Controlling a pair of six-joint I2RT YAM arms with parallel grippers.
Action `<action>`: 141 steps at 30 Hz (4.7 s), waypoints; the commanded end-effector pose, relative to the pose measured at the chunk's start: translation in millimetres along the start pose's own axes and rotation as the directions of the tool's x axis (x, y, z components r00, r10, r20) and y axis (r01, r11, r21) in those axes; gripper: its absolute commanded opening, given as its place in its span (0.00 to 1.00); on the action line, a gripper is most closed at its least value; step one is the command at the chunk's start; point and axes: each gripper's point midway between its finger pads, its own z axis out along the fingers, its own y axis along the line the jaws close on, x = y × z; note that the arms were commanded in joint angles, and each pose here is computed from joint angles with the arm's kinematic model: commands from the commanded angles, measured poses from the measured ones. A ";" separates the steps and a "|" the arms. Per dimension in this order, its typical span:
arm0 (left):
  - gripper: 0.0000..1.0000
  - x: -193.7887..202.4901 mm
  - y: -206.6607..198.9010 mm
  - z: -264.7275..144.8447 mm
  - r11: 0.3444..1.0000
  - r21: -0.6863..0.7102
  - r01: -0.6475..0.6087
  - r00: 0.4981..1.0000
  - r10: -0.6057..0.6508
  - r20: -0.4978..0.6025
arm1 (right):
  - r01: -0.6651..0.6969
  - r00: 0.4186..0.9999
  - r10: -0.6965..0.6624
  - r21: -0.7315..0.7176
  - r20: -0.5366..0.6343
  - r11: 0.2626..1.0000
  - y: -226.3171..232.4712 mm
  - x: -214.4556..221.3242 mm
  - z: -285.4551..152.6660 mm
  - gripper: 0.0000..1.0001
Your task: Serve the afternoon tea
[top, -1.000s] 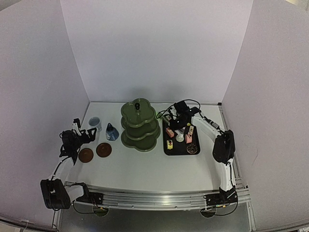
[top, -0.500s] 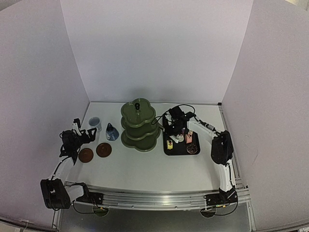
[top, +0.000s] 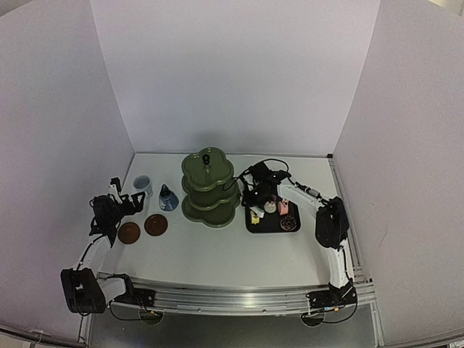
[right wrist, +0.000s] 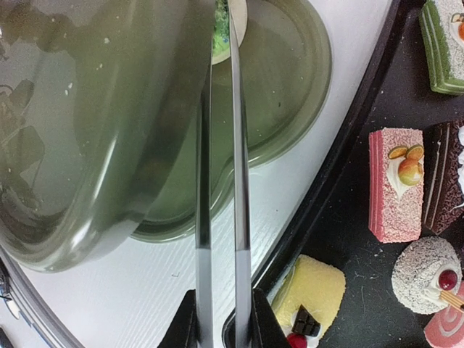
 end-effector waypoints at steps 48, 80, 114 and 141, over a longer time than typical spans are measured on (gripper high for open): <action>1.00 -14.0 -3.2 -1.7 0.999 -0.001 -0.045 0.998 0.045 0.046 | -0.096 0.991 0.099 -0.043 0.087 0.995 22.1 -5.4 -49.7 0.32; 1.00 -11.1 1.4 -2.6 0.998 -0.027 -0.060 0.997 0.062 0.041 | -0.235 0.971 0.238 -0.189 -0.007 0.954 33.7 -9.4 14.9 0.24; 1.00 -13.4 -0.7 -2.7 0.998 -0.018 -0.068 0.997 0.069 0.046 | -0.314 0.921 0.333 -0.123 0.201 0.941 20.4 -26.7 -39.4 0.24; 1.00 -26.1 -16.0 -10.5 0.996 0.035 -0.087 0.993 0.083 0.085 | -0.428 0.903 0.411 0.327 0.124 0.843 -51.4 96.5 -182.0 0.27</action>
